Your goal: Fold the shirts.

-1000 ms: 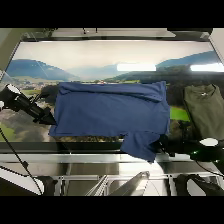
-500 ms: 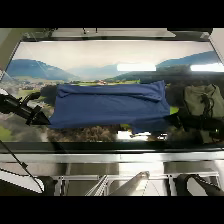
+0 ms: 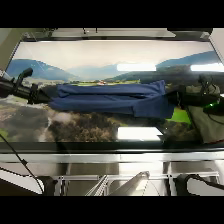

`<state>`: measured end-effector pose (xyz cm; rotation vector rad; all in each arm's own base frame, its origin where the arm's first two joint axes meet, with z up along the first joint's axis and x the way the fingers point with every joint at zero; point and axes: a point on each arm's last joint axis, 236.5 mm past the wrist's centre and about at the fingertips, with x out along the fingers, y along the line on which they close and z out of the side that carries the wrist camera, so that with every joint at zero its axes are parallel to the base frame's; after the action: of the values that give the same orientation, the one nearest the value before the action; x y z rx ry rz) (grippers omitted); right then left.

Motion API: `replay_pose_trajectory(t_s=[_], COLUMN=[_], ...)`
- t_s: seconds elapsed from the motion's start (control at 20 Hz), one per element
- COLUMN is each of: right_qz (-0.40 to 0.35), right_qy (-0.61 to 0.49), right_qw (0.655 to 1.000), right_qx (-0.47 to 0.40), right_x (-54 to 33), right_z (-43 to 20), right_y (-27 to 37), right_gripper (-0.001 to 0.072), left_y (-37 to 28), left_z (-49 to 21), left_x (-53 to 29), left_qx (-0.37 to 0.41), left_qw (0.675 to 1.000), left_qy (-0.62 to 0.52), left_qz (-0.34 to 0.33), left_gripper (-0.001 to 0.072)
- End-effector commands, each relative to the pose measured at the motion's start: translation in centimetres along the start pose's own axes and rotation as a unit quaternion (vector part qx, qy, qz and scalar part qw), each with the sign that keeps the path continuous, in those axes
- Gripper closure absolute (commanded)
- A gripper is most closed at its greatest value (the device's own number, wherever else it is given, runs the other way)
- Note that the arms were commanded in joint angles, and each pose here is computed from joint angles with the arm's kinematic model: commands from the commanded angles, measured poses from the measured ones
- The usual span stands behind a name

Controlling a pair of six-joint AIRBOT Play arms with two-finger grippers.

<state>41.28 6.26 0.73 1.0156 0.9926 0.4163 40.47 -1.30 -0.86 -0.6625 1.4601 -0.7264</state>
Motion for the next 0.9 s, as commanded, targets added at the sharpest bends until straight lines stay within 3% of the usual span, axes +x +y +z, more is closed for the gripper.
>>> replay_pose_trajectory(t_s=[0.0,0.35,0.4,0.45,0.7,0.75,0.8,0.85], right_qz=[0.013,-0.012,-0.017,-0.022,-0.030,-0.031,-0.033,-0.034], right_qy=[-0.007,-0.007,-0.010,-0.013,-0.027,-0.029,-0.032,-0.035], right_qw=[1.000,1.000,1.000,0.999,0.999,0.999,0.999,0.999], right_qx=[-0.006,0.017,0.022,0.024,0.002,0.002,0.002,0.003], right_x=[2.7,7.3,7.6,7.8,7.8,7.8,7.8,7.7], right_z=[4.0,7.3,7.4,7.6,8.3,8.4,8.6,8.7], right_y=[-0.2,-4.9,-5.6,-6.2,-6.7,-6.8,-6.9,-7.0], right_gripper=[0.0697,0.0687,0.0620,0.0500,0.0481,0.0481,0.0480,0.0479], left_y=[-1.5,1.9,2.5,3.1,5.8,6.0,6.1,5.9], left_z=[5.3,8.9,9.1,9.1,9.8,10.3,10.8,11.4], left_x=[-0.5,3.7,4.1,4.5,4.5,4.0,3.2,2.6], left_qx=[0.038,-0.001,-0.006,-0.012,-0.046,-0.046,-0.042,-0.035], left_qw=[0.998,1.000,1.000,1.000,0.998,0.997,0.997,0.996], left_qy=[-0.051,-0.012,-0.009,-0.007,-0.042,-0.053,-0.066,-0.077], left_qz=[0.021,0.011,0.010,0.008,0.013,0.013,0.017,0.022], left_gripper=[0.0681,0.0681,0.0682,0.0681,0.0678,0.0644,0.0456,0.0431])
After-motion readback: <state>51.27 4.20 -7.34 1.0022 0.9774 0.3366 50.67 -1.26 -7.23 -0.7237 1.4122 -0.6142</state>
